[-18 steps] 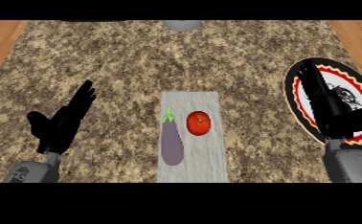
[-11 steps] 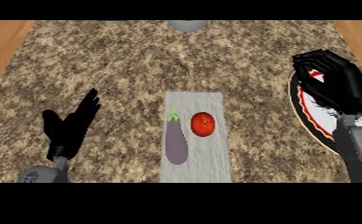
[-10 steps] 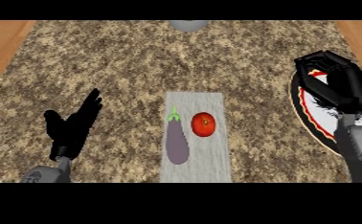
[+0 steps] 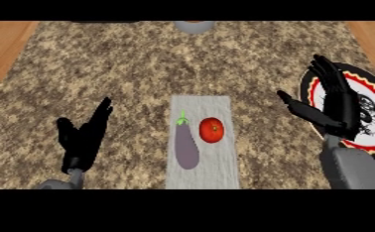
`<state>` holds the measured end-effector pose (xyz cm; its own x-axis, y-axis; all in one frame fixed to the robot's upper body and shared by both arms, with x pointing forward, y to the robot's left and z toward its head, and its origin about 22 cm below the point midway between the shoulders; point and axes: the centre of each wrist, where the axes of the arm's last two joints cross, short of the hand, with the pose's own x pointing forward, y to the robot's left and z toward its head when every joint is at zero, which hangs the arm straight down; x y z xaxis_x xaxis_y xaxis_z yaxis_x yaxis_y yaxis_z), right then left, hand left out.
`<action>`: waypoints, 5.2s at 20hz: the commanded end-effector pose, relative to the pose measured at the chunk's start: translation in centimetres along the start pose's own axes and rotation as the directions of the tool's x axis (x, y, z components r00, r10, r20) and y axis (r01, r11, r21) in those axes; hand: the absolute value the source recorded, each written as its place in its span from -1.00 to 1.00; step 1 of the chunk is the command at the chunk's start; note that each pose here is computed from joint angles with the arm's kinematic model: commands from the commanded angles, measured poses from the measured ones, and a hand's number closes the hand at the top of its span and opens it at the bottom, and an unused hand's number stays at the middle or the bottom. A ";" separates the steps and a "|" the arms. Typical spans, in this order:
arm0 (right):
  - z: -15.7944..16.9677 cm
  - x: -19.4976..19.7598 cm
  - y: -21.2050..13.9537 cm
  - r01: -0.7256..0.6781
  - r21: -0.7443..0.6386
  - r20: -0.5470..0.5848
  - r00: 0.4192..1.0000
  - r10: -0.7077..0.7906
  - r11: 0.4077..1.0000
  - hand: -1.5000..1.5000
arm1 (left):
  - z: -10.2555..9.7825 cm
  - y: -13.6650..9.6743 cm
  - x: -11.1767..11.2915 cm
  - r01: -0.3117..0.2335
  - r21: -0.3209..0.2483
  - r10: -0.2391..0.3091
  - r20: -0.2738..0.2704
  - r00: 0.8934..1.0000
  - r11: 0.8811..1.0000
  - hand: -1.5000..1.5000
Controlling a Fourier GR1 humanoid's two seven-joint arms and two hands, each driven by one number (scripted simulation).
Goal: Pick the tomato from the placemat and place it in the plate
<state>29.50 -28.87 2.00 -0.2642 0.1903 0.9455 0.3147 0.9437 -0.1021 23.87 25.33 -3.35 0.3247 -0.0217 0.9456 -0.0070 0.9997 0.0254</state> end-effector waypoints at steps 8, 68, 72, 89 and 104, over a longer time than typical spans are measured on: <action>0.9 4.7 -1.0 -0.318 0.442 -0.054 0.924 0.378 0.839 -1.00 | 0.8 -1.3 -0.2 -0.016 -0.019 0.015 -0.041 0.999 1.000 0.00; 5.9 1.4 18.1 -0.553 0.731 0.056 0.633 0.772 0.400 1.00 | -0.2 -2.7 -1.2 -0.004 -0.017 0.003 -0.055 0.998 1.000 0.00; 9.8 1.1 17.2 -0.594 0.720 0.135 0.628 0.767 0.359 1.00 | -0.1 -0.7 0.8 -0.003 -0.017 0.002 -0.051 0.999 1.000 0.00; 21.1 12.4 -0.4 -0.642 0.373 0.408 0.762 0.503 0.670 1.00 | 1.3 0.8 -0.9 -0.037 0.050 0.040 -0.062 0.997 0.998 0.00; 13.2 9.2 -10.5 -0.425 0.037 0.144 0.898 0.416 0.904 1.00 | 1.6 -0.4 -1.1 -0.024 -0.017 0.023 -0.058 0.998 1.000 0.00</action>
<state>9.99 -29.44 7.59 -0.2461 0.6239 0.7417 0.2693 0.7792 -0.5660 22.91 24.95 -3.06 0.3404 -0.0021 0.9403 -0.0087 0.9999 0.0054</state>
